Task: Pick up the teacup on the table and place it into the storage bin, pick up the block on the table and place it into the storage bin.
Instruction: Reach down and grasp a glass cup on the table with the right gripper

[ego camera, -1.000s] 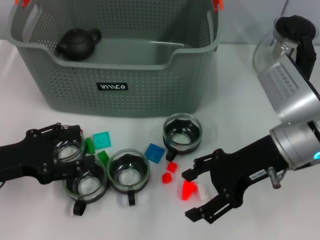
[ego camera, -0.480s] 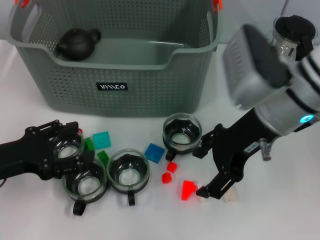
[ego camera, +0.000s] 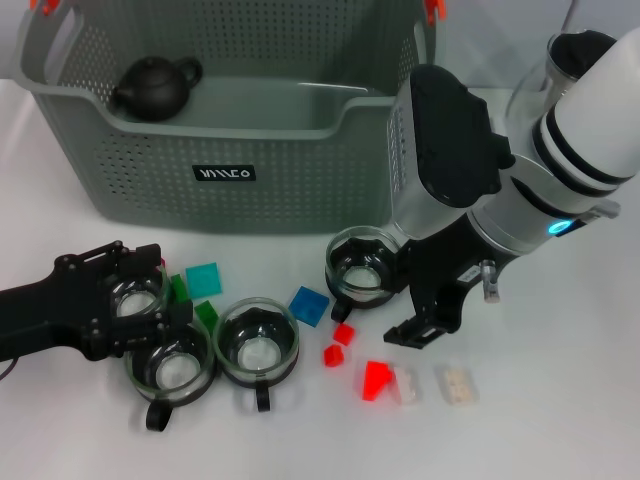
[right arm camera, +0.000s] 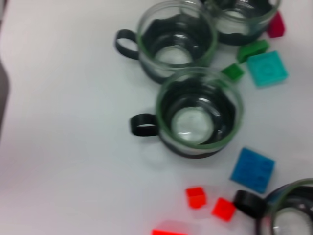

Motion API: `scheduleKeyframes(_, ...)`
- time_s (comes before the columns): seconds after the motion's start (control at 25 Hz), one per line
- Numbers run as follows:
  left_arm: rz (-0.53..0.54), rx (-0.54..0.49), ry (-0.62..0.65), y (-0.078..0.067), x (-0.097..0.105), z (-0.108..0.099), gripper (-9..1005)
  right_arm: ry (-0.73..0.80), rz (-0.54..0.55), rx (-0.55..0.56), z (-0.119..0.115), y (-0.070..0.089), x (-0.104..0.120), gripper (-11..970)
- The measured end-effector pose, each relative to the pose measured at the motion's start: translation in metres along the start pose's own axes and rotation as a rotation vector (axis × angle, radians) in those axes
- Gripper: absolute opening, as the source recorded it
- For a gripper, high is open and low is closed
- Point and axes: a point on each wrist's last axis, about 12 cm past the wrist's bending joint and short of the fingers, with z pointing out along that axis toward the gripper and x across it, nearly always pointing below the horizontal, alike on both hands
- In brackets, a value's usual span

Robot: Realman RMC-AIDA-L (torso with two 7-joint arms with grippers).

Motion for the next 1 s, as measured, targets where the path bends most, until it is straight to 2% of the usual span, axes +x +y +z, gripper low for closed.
scheduleKeyframes(0.08, -0.001, -0.001, 0.0, 0.0, 0.0, 0.0, 885, -0.004, -0.003, 0.024, 0.002, -0.002, 0.0, 664)
scheduleKeyframes(0.32, -0.004, -0.005, 0.0, 0.0, 0.001, 0.001, 885, 0.0, -0.016, 0.068, 0.013, -0.005, 0.001, 624)
scheduleKeyframes(0.6, -0.002, -0.006, 0.0, -0.001, 0.002, 0.001, 885, 0.009, -0.033, 0.121, 0.032, -0.008, 0.001, 624)
scheduleKeyframes(1.0, -0.003, -0.009, 0.001, -0.001, 0.003, 0.001, 884, 0.04, -0.031, 0.114, 0.044, -0.009, 0.005, 625)
